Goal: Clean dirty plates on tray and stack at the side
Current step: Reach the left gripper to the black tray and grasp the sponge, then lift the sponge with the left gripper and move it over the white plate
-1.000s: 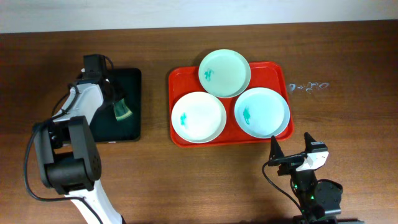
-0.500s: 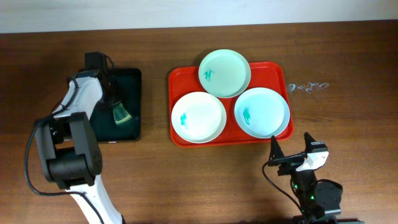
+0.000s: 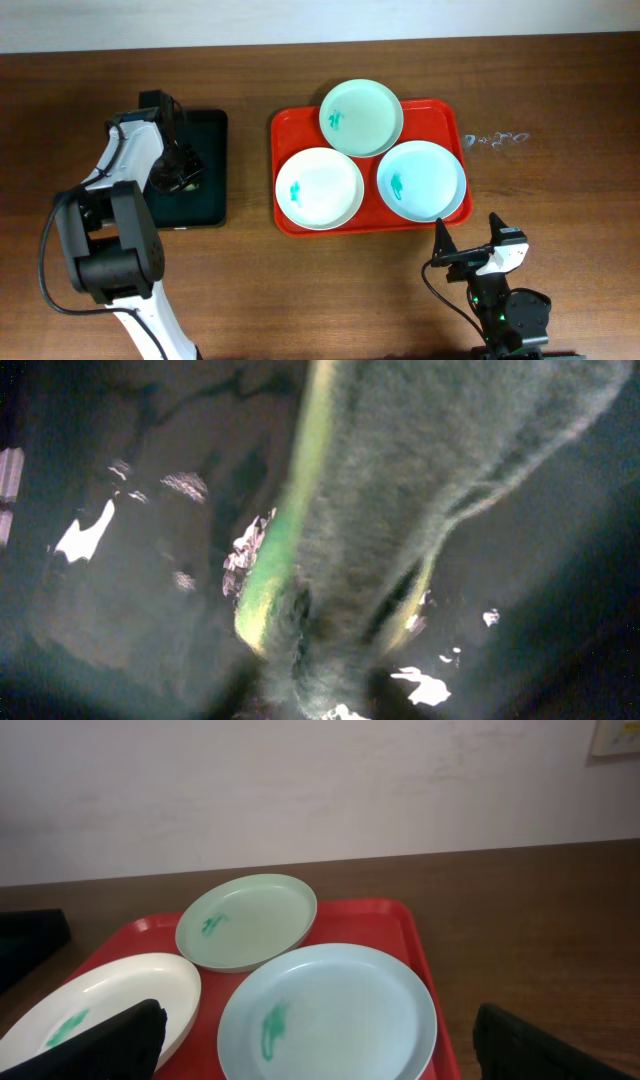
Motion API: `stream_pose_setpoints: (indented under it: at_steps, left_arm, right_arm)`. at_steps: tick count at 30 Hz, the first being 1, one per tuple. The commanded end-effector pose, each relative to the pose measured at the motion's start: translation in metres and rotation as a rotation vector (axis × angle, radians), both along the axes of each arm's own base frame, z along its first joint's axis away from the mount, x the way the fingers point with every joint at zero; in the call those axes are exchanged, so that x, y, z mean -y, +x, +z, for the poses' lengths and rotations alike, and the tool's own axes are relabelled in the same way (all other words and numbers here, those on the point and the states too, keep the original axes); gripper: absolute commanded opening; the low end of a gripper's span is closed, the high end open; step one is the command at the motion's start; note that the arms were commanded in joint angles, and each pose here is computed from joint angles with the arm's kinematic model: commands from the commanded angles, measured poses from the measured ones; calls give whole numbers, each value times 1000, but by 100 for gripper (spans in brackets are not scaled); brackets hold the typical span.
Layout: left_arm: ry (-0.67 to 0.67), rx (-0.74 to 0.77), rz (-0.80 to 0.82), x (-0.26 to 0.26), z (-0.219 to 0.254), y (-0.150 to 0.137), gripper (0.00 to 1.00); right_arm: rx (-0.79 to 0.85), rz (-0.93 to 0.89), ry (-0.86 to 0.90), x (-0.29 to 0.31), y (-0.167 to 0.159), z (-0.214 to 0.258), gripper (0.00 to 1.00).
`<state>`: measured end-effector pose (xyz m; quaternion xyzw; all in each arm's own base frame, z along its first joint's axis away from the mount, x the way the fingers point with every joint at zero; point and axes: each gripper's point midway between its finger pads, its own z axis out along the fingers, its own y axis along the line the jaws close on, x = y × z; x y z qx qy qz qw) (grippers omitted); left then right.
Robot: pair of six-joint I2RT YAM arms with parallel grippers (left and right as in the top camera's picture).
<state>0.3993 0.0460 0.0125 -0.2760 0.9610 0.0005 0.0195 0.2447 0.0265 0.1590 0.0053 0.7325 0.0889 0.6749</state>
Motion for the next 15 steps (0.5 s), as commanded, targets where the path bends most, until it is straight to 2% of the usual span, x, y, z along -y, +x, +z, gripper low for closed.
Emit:
stream_pose_setpoints:
  at_steps: [1, 6, 7, 8, 9, 10, 11, 13, 14, 15]
  left_arm:
    - [192, 23, 13, -34, 2, 9, 99]
    - [192, 70, -103, -34, 3, 24, 99]
    - [153, 77, -147, -26, 2, 25, 92]
    - [102, 84, -184, -17, 1, 26, 74]
    - [81, 82, -192, -13, 0, 25, 32]
    - [75, 74, -192, -12, 0, 23, 12]
    - [73, 61, -192, -12, 0, 20, 0]
    - [69, 43, -193, -12, -1, 15, 1]
    - [65, 41, -193, -11, -1, 14, 66]
    - [66, 41, -194, -11, -1, 15, 99]
  right_arm:
    - [-3, 2, 1, -1, 0, -3, 98]
    - [-3, 2, 1, -1, 0, -3, 98]
    - [-3, 2, 1, -1, 0, -3, 98]
    - [-3, 2, 1, -1, 0, -3, 99]
    - [-3, 2, 1, -1, 0, -3, 98]
    - [-3, 2, 1, -1, 0, -3, 98]
    - [-3, 2, 1, -1, 0, -3, 99]
    - [-3, 2, 1, -1, 0, -3, 98]
    - [-3, 2, 1, -1, 0, -3, 98]
    - [-3, 2, 1, -1, 0, -3, 98]
